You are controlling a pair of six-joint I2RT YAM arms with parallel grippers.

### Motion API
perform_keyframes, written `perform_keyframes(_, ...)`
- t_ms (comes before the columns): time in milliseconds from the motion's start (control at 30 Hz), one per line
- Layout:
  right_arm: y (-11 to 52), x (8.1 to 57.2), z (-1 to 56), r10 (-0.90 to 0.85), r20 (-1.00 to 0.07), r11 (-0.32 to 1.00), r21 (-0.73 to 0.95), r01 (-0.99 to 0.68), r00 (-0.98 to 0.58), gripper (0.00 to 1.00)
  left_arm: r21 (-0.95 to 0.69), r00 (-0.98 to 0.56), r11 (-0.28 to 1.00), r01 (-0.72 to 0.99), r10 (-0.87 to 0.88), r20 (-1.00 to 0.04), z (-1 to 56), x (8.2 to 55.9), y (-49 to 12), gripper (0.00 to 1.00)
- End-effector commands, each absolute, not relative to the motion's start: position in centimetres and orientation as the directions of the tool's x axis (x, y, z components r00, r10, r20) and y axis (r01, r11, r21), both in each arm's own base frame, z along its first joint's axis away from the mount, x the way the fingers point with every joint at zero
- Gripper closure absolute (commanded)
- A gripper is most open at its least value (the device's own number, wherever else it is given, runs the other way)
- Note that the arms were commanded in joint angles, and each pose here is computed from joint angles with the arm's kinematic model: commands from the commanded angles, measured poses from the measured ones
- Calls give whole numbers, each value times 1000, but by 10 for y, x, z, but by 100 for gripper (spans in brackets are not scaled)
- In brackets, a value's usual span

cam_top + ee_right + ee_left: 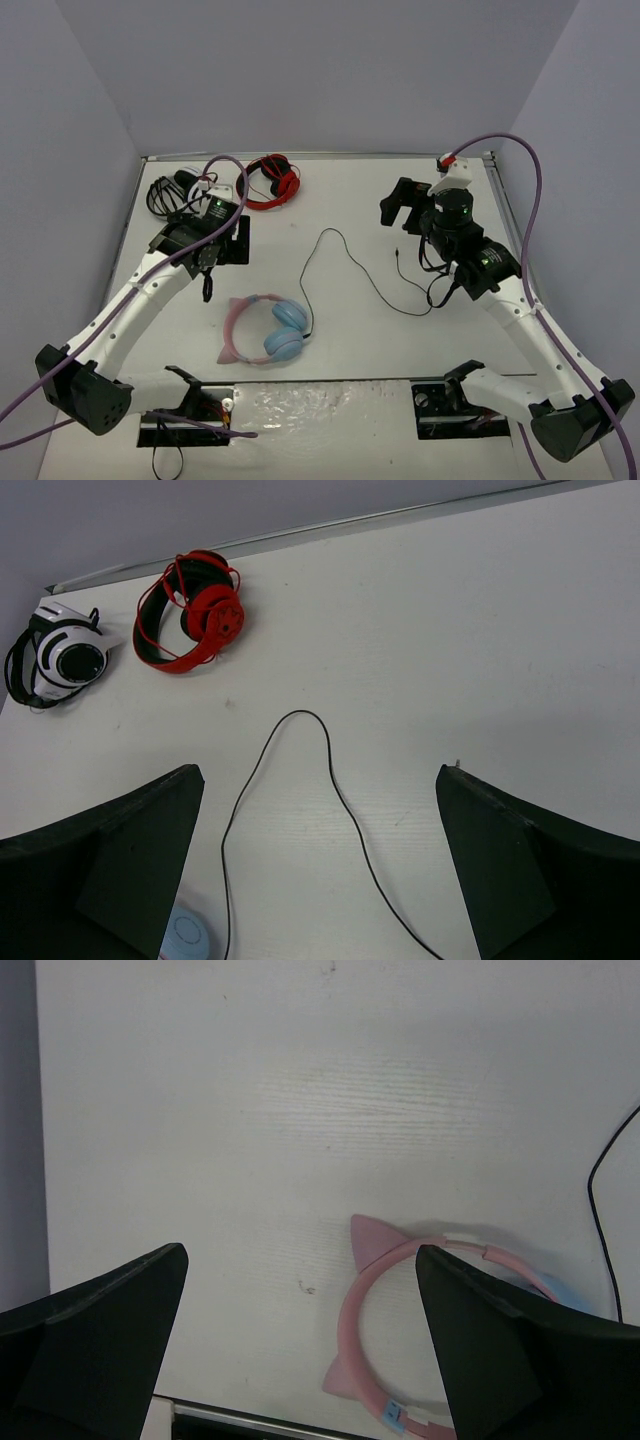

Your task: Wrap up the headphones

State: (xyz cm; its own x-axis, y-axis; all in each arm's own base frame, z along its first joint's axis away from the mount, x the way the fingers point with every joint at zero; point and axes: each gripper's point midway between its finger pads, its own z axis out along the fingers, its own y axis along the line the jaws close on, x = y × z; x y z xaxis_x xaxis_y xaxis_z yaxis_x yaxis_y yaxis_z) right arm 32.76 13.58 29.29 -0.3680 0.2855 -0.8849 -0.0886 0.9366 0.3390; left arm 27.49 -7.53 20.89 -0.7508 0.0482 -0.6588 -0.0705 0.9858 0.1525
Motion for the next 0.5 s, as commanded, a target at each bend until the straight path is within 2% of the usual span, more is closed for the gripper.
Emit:
perform_keyframes(0,143,335,309,323,-893,919,375,-122,-314,0,46,-735,994,-99,-42,-677,209,271,-87,3)
perform_keyframes(233,149,338,302,317,-885,915,380,-137,-340,0,-64,-784,993,-97,-115,-609,182,257,-105,3)
perform_keyframes(467,148,337,295,320,-884,916,381,-129,-341,0,-188,-821,968,-165,-241,-518,147,227,-114,4)
